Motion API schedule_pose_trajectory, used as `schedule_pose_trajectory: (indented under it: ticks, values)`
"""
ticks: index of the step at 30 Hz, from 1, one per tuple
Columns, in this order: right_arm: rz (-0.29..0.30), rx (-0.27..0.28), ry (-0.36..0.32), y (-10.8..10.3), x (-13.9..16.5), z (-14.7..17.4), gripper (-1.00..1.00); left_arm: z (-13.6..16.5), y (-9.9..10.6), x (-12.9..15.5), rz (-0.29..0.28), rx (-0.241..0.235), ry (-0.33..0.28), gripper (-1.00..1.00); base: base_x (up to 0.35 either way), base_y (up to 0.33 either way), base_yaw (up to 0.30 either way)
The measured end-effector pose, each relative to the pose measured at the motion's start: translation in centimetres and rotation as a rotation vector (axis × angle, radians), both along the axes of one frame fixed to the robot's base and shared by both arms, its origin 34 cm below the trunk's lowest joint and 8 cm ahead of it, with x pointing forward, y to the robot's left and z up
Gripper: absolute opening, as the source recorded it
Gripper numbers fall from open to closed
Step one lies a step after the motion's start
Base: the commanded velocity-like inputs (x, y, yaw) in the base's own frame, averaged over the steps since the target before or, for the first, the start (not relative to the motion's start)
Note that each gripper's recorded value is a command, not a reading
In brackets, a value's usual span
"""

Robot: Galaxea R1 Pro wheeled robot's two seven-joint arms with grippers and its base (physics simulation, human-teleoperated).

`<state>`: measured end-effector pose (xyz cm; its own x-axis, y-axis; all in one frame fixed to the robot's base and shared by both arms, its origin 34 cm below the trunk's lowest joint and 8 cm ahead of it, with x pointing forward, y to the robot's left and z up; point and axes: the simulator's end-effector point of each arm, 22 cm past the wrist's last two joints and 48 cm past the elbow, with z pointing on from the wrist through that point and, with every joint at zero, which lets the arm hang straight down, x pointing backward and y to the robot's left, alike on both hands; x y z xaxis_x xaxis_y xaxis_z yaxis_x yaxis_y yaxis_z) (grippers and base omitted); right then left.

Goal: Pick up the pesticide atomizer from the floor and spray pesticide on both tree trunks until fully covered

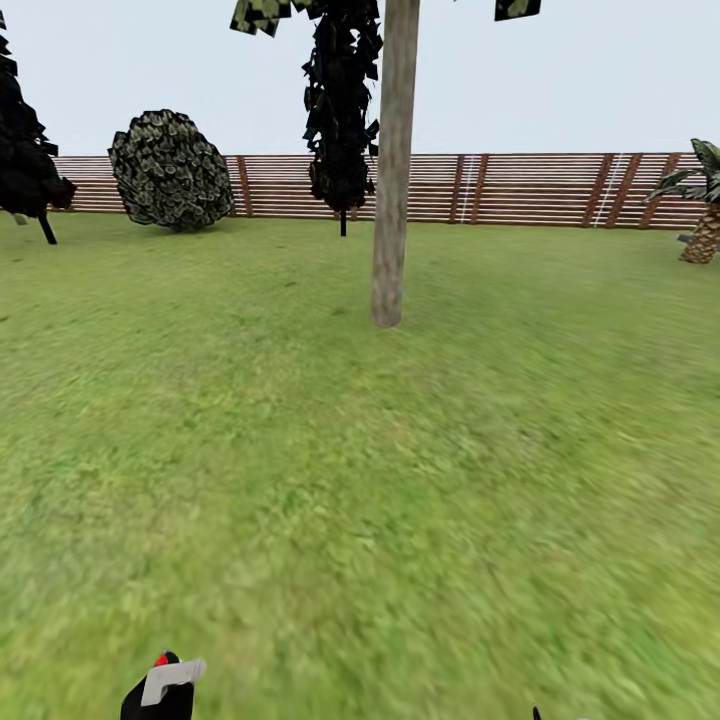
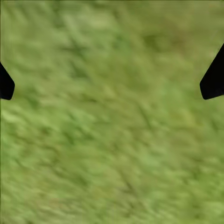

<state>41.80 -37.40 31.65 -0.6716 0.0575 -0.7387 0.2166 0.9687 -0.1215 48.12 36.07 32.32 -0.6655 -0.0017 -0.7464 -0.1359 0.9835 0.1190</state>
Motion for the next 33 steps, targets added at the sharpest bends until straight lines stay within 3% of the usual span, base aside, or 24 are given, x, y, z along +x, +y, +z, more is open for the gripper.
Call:
schedule_pose_trajectory:
  ticks: [33]
  values:
    - [0.001,0.001,0.000,0.04,0.01,-0.01,1.00,0.08,0.00,0.11,-0.001,0.001,-0.003,-1.00,0.338,0.000,0.000]
